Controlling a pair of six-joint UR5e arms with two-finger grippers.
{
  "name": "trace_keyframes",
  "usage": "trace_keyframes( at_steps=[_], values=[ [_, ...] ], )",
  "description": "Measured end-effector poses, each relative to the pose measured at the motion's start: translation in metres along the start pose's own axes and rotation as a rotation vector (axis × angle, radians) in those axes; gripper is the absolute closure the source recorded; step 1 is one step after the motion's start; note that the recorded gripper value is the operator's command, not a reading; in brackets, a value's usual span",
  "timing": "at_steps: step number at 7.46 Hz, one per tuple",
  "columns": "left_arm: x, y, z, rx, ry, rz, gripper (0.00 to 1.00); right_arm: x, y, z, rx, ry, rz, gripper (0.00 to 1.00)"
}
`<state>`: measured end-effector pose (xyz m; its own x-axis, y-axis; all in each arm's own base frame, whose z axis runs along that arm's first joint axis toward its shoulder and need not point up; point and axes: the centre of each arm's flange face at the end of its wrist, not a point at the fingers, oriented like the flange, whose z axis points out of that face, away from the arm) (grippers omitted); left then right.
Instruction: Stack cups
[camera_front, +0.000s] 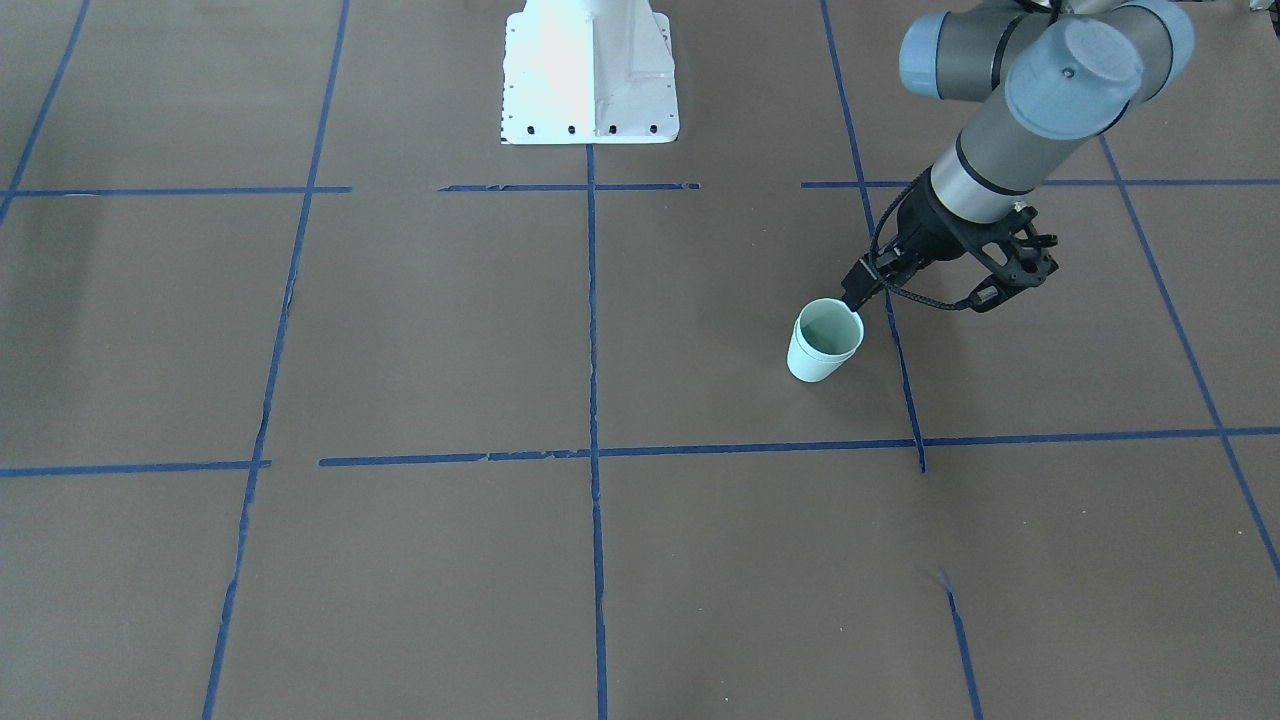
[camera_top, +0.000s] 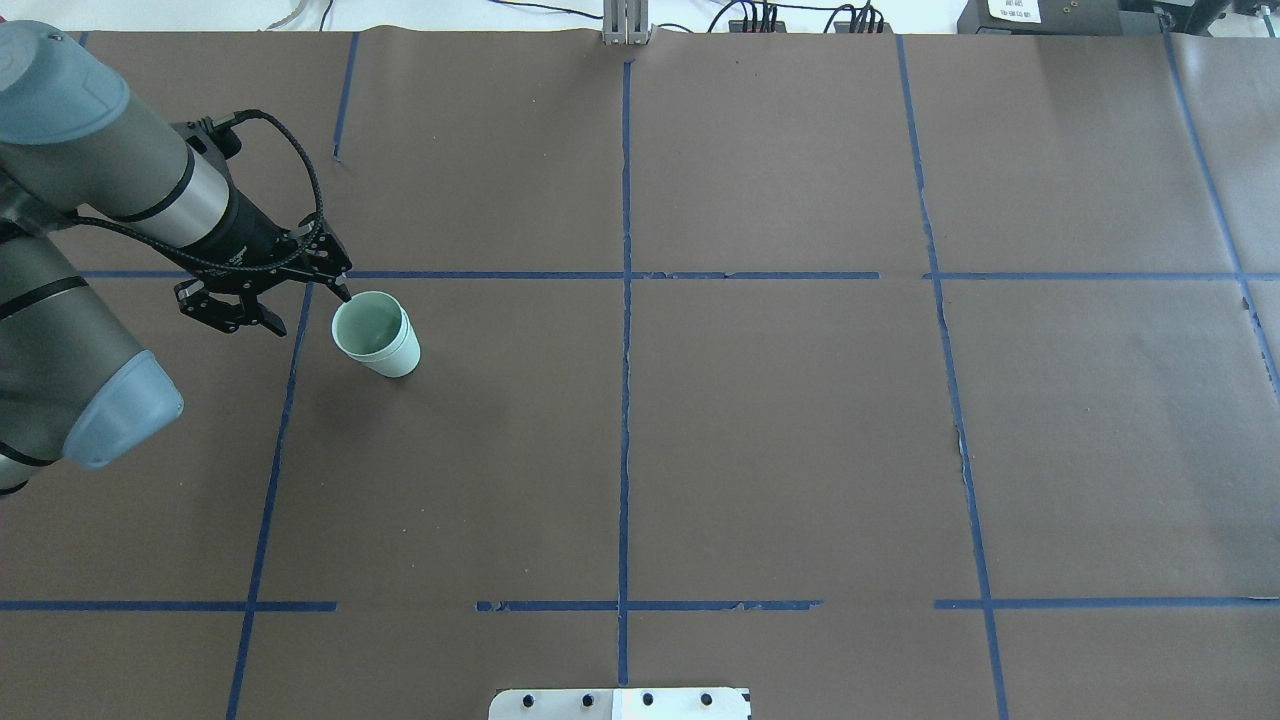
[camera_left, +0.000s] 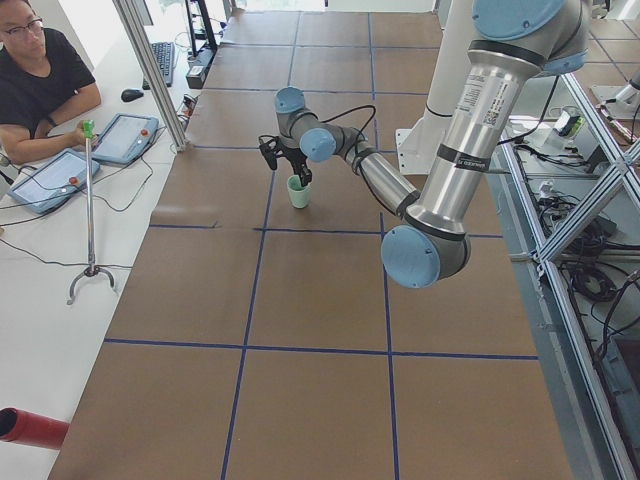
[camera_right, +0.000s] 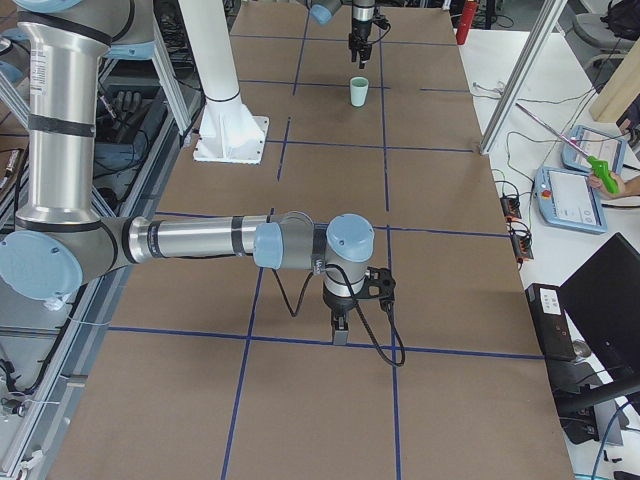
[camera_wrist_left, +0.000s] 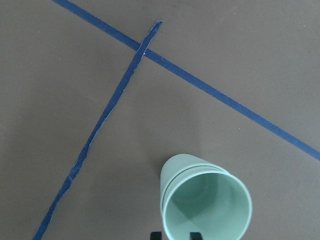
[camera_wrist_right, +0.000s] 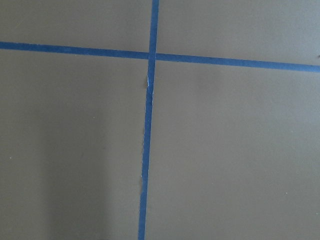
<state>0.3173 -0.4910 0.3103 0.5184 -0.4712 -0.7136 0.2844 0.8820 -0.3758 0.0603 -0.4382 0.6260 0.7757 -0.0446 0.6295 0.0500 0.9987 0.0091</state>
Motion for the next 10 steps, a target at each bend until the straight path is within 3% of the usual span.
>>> trace_keyframes(
  at_steps=[2,4,7,10],
  values=[
    [-0.045,-0.028,-0.031,0.051,0.002,0.1,0.0,0.0,0.0,0.0,0.0,0.0,0.0,0.0],
    [-0.144,-0.06,-0.043,0.071,-0.074,0.279,0.0,0.0,0.0,0.0,0.0,0.001,0.0,0.0],
    [-0.308,-0.117,-0.06,0.021,-0.155,0.506,0.0,0.0,0.0,0.0,0.0,0.0,0.0,0.0],
    [-0.426,-0.155,-0.084,0.007,-0.13,0.576,0.0,0.0,0.0,0.0,0.0,0.0,0.0,0.0]
  ],
)
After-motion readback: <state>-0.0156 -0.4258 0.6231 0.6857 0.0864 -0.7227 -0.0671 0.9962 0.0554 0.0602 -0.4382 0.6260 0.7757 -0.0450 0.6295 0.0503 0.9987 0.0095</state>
